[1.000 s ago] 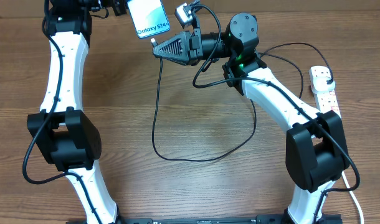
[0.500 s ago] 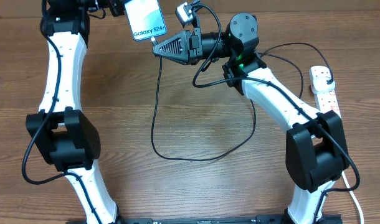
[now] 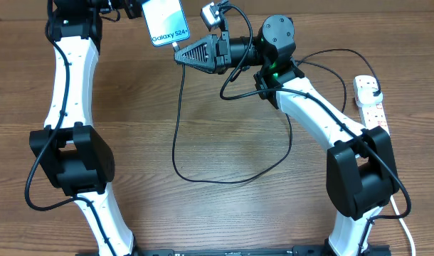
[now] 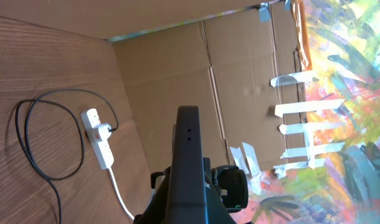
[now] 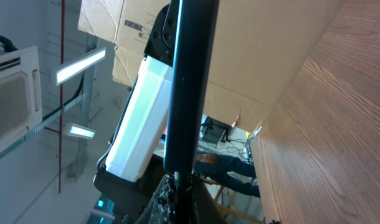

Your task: Plug charger to phone and switch on socket

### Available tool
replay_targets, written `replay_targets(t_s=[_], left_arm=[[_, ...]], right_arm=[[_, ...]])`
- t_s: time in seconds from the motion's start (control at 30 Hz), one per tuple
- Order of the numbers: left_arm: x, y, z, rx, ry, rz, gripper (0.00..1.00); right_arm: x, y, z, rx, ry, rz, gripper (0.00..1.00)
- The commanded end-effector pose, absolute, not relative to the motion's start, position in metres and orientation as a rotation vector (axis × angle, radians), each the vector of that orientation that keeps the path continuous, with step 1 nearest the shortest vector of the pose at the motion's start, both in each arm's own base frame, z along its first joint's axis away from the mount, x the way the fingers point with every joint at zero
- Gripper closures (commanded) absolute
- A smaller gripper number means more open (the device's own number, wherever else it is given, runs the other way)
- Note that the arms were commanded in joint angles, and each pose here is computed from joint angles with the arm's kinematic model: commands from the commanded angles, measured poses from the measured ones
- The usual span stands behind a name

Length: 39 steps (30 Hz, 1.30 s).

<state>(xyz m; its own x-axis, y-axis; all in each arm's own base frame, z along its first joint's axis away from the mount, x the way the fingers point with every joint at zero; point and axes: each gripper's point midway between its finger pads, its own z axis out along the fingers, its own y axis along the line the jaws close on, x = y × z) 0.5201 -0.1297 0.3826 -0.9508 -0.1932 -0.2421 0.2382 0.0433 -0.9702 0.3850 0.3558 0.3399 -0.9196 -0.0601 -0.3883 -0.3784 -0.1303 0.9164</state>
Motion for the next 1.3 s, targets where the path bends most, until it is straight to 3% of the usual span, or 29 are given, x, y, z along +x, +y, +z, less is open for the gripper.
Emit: replay_targets(t_s=[0.0,1.27], left_arm=[[0.505,-0.141,0.406,0.117,2.005,-1.979,0.95],[0.516,-0.143,0.407,0.061,1.972,-1.939,0.96]], right_arm=[[0.387,0.351,0.364,-0.488,1.845,2.130,0.96],[0.404,0.339,0.367,-0.404,1.821,2.098,0.96]])
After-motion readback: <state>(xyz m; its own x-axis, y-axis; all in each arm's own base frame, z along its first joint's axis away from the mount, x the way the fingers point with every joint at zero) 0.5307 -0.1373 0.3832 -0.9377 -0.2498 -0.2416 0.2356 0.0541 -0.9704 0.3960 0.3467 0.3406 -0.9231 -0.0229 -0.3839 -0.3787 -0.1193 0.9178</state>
